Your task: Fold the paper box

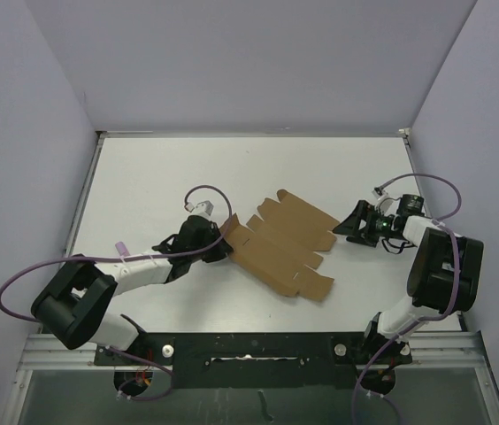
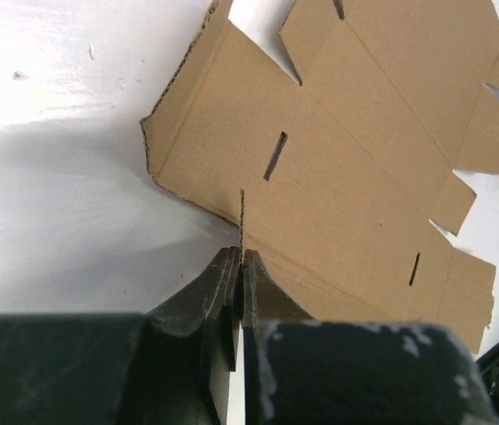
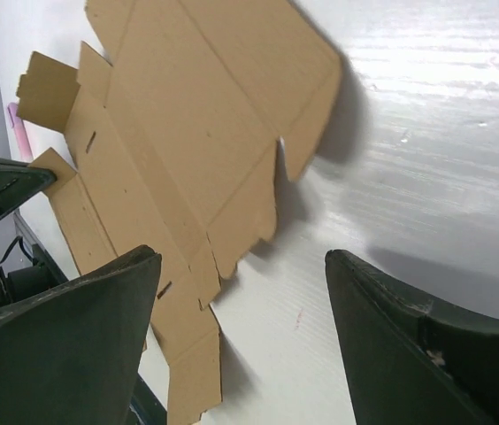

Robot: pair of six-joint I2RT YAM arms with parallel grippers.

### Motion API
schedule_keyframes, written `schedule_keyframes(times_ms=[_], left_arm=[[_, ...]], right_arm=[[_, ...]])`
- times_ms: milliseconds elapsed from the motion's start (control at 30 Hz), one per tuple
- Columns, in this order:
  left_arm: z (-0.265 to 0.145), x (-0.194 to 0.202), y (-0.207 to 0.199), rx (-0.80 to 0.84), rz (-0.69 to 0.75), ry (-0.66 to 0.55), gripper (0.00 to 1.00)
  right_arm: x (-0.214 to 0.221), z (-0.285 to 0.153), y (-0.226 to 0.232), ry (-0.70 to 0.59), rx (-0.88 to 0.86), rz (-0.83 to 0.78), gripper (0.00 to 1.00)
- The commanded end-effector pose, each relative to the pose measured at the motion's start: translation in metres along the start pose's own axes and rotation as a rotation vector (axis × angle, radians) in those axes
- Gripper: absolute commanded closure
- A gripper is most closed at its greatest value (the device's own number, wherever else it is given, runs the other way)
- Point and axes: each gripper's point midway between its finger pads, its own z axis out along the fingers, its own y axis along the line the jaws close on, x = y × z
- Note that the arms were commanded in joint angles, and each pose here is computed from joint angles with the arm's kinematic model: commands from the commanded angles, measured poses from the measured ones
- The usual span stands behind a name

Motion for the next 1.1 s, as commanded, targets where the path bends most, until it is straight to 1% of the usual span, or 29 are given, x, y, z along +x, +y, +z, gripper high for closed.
schedule_keyframes(times_ms=[0,133,300,433,667,833,967,1067], left_arm=[[-0.008,-0.024,-0.02,0.032,-0.014,-0.083,1.0],[-0.005,-0.018,-0.023,0.039,-0.015,-0.068,1.0],[0.0,-0.011,-0.028,0.051,-0.01,-0.05,1.0],[0.001,-0.009,-0.034,0.064,0.001,-0.044,1.0],[0.004,-0.006,-0.04,0.072,-0.001,-0.036,1.0],[0.005,-0.004,-0.045,0.082,0.009,-0.032,1.0],[0.01,-0.001,-0.053,0.105,0.021,-0.017,1.0],[0.015,0.004,-0.06,0.117,0.029,-0.002,1.0]], right_arm=[[-0.002,0.003,-0.008,0.006,0.025,0.035,0.25],[0.001,0.01,-0.005,0.018,-0.021,0.077,0.31],[0.001,0.015,0.003,0.023,-0.084,0.108,0.44],[0.002,0.018,0.002,0.029,-0.097,0.142,0.49],[0.008,0.027,-0.008,0.078,-0.105,0.216,0.59],[0.008,0.029,-0.005,0.083,-0.122,0.215,0.63],[0.003,0.029,-0.002,0.072,-0.14,0.208,0.74],[0.0,0.028,-0.001,0.062,-0.146,0.199,0.86]])
